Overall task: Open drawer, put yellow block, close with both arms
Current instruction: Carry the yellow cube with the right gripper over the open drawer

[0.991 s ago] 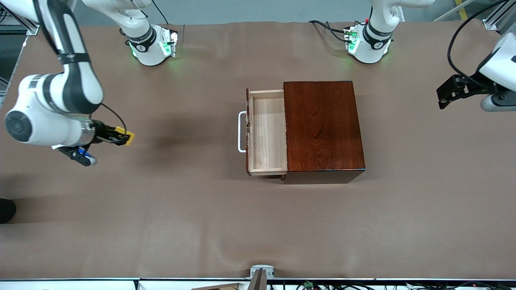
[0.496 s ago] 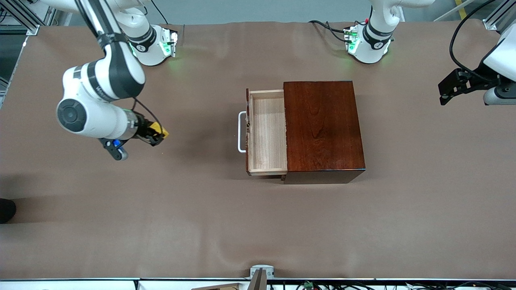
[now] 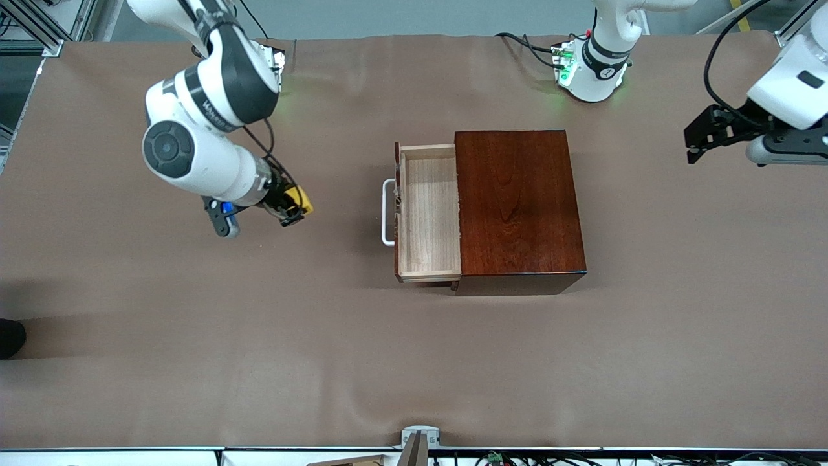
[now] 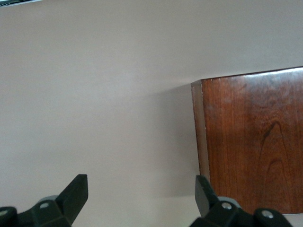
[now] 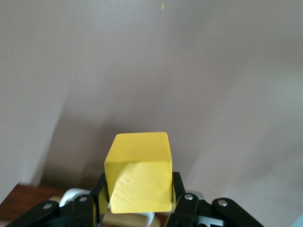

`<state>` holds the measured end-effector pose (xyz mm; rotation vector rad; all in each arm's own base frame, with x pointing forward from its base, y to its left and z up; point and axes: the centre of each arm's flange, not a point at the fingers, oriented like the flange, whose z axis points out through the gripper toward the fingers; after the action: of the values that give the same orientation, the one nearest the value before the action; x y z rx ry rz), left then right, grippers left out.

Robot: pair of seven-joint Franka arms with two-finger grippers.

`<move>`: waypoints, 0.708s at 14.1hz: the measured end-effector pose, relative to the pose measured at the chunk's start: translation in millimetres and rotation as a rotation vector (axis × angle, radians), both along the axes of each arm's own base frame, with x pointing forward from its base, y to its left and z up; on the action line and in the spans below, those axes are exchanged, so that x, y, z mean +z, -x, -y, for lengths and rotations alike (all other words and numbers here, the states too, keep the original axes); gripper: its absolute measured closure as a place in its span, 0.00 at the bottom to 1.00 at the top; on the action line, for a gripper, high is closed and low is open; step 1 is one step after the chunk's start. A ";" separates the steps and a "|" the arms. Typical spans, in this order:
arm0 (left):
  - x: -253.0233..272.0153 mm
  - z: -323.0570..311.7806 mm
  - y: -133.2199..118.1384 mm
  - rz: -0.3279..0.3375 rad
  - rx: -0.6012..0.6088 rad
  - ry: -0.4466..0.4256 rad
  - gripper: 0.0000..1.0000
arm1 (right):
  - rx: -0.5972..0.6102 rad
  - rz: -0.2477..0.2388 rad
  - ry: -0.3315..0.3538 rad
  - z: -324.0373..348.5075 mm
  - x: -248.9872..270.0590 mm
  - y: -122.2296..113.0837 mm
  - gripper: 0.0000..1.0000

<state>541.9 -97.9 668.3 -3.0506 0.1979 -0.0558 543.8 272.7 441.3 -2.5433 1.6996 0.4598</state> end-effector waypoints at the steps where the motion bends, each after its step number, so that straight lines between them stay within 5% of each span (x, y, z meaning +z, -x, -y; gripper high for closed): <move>1: -3.5 0.8 4.0 -0.006 -0.002 0.006 0.00 | -0.039 0.000 -0.022 -9.8 6.1 0.1 0.44; 10: -4.1 -14.5 22.4 -0.011 0.028 0.007 0.00 | -0.306 0.007 -0.019 -140.0 -5.8 14.8 0.44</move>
<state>519.5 -83.4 664.2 -3.0602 0.1559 -0.0372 529.0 412.7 435.5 -2.2120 2.0224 0.4419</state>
